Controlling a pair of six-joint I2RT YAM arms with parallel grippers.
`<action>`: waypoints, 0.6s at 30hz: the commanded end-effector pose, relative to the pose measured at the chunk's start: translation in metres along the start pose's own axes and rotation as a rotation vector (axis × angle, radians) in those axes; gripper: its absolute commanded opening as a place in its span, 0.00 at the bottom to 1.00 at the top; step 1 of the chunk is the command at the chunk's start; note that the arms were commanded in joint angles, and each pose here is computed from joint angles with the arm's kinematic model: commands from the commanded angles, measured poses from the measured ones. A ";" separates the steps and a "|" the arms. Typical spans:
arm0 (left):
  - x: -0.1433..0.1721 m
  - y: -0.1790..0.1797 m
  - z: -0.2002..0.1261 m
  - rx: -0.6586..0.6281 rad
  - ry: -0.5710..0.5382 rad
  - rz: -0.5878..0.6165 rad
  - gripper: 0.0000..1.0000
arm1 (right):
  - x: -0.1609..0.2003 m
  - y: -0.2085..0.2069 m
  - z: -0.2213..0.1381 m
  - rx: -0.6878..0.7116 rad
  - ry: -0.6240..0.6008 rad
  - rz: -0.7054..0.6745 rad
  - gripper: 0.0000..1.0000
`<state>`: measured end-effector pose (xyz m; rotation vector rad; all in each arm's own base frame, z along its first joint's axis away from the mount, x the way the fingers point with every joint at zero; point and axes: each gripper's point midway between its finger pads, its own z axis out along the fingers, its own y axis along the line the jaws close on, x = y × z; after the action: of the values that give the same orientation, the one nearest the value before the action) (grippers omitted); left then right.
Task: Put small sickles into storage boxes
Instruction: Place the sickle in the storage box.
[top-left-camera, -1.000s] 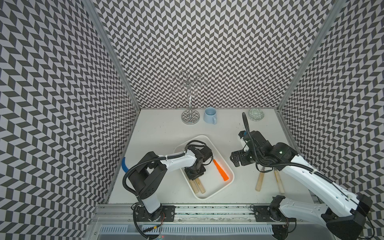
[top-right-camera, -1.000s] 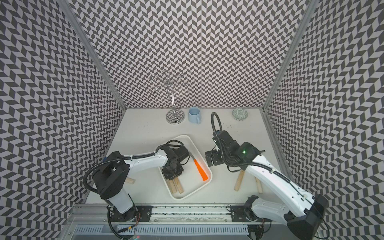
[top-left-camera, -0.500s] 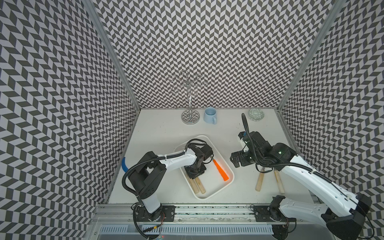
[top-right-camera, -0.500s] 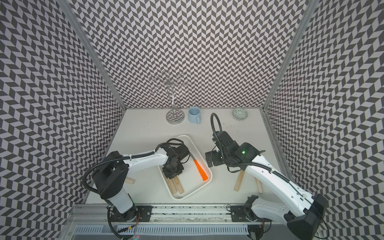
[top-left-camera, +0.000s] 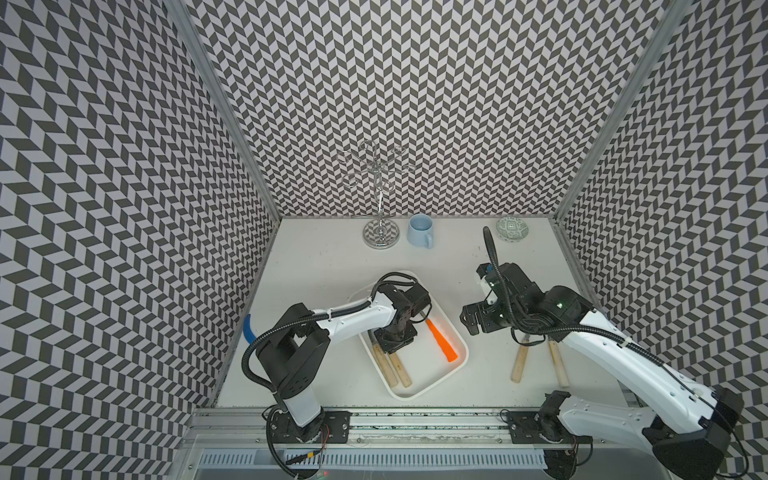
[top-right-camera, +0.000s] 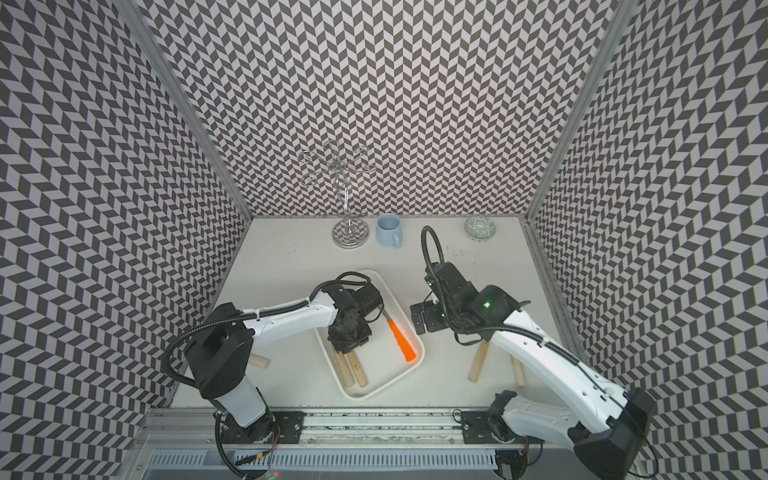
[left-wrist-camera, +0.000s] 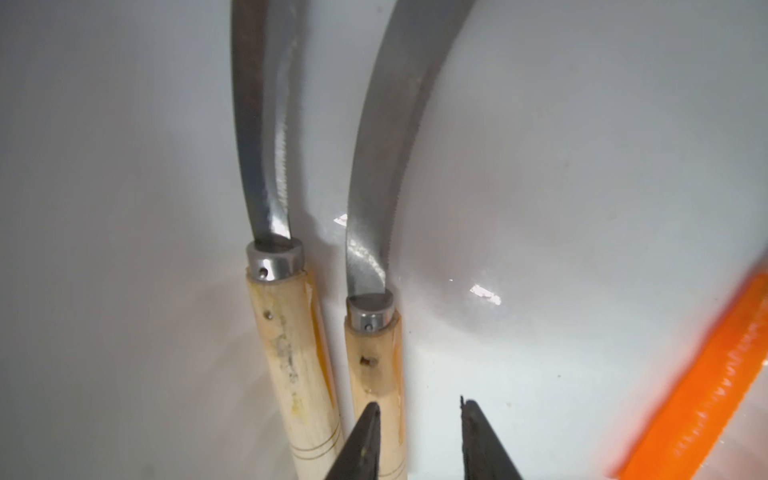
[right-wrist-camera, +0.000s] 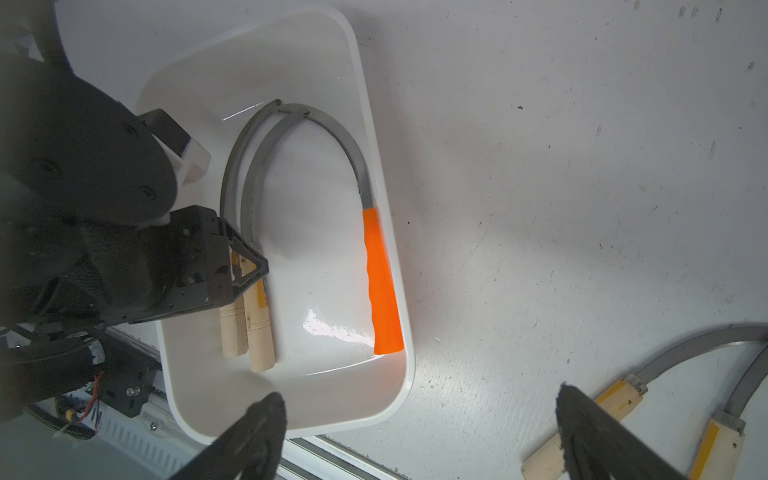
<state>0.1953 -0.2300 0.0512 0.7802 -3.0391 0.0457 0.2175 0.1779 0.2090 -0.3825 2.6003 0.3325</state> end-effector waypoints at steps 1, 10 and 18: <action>0.001 0.002 -0.012 0.005 -0.013 -0.011 0.35 | -0.008 0.002 -0.005 -0.020 -0.044 0.009 1.00; -0.002 -0.006 -0.034 0.042 -0.028 0.037 0.40 | -0.010 -0.004 0.000 0.021 -0.038 0.005 1.00; -0.010 -0.007 -0.047 0.052 -0.053 0.197 0.47 | -0.014 -0.025 0.016 0.080 -0.027 0.103 1.00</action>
<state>0.2061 -0.2398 0.0869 0.6119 -3.1129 0.1295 0.2329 0.1650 0.2052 -0.2899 2.6065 0.2900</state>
